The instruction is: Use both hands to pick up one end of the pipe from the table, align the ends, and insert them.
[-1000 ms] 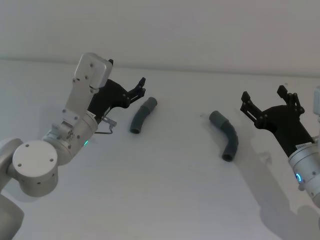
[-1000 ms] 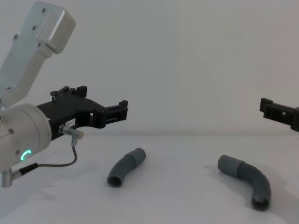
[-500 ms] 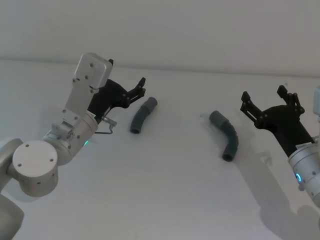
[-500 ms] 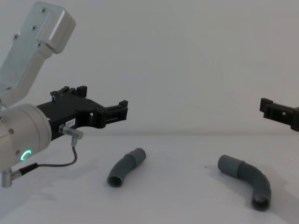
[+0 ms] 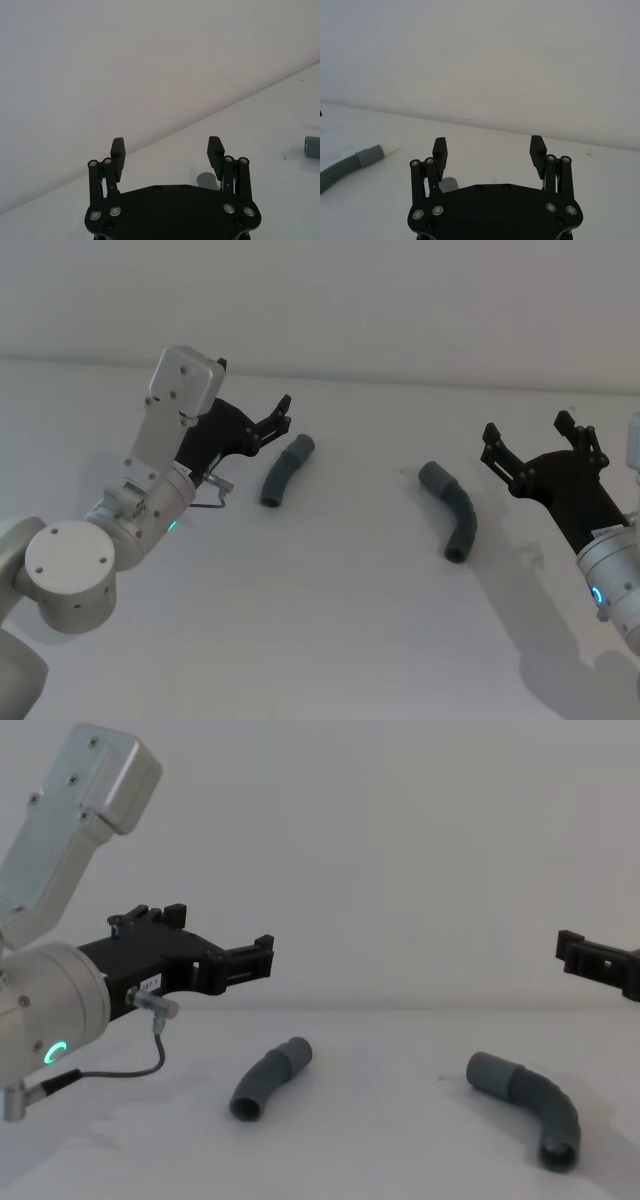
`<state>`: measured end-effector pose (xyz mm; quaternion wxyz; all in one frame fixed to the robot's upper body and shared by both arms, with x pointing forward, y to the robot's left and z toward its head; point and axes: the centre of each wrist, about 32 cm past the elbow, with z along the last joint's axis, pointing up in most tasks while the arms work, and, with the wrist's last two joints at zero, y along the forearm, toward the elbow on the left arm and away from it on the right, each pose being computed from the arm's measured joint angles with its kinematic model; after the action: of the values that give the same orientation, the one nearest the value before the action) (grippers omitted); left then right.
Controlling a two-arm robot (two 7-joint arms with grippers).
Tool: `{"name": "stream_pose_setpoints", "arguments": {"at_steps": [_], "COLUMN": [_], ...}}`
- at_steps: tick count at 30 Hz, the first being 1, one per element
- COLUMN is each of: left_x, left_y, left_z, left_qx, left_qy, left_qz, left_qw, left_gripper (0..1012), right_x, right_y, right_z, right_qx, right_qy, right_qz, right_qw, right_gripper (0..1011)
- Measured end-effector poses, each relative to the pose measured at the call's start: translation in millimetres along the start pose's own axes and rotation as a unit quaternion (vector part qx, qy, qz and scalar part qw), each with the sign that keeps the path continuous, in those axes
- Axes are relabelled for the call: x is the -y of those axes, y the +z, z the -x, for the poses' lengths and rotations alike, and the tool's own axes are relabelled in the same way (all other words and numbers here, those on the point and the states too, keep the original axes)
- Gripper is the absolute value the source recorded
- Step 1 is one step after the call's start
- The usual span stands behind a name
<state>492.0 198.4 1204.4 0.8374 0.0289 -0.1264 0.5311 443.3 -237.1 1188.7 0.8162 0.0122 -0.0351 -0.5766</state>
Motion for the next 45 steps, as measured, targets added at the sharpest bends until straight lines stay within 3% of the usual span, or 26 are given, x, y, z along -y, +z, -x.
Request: {"name": "stream_pose_setpoints", "arguments": {"at_steps": [9, 16, 23, 27, 32, 33, 45], "left_x": [3.0, 7.8, 13.7, 17.5, 20.9, 22.8, 29.2], "left_y": [3.7, 12.4, 21.9, 25.9, 25.1, 23.7, 15.5], "left_z": [-2.5, -8.0, -14.8, -18.1, -19.5, -19.3, -16.6], "left_qx": [-0.003, -0.014, -0.035, -0.048, -0.059, -0.064, -0.079], "left_qy": [-0.008, -0.026, -0.055, -0.073, -0.088, -0.093, -0.097], "left_qz": [-0.002, -0.015, -0.042, -0.063, -0.088, -0.099, -0.137], "left_qw": [1.0000, 0.9994, 0.9970, 0.9942, 0.9905, 0.9886, 0.9826], "left_gripper": [1001, 1001, 1001, 1001, 1001, 1001, 1001], "right_x": [-2.1, -5.4, -8.6, -10.4, -11.6, -12.1, -18.6], "right_y": [4.9, 21.1, 38.6, 48.1, 53.6, 54.6, 52.5], "right_z": [-0.2, 0.6, 5.0, 9.5, 13.9, 15.2, 24.2], "right_qx": [0.003, 0.013, 0.031, 0.038, 0.040, 0.039, 0.020], "right_qy": [0.007, 0.019, 0.029, 0.032, 0.031, 0.031, 0.028], "right_qz": [0.013, 0.043, 0.083, 0.108, 0.133, 0.140, 0.184], "right_qw": [0.9999, 0.9988, 0.9956, 0.9929, 0.9898, 0.9889, 0.9823], "right_gripper": [1004, 1004, 1004, 1004, 1004, 1004, 1004]}}
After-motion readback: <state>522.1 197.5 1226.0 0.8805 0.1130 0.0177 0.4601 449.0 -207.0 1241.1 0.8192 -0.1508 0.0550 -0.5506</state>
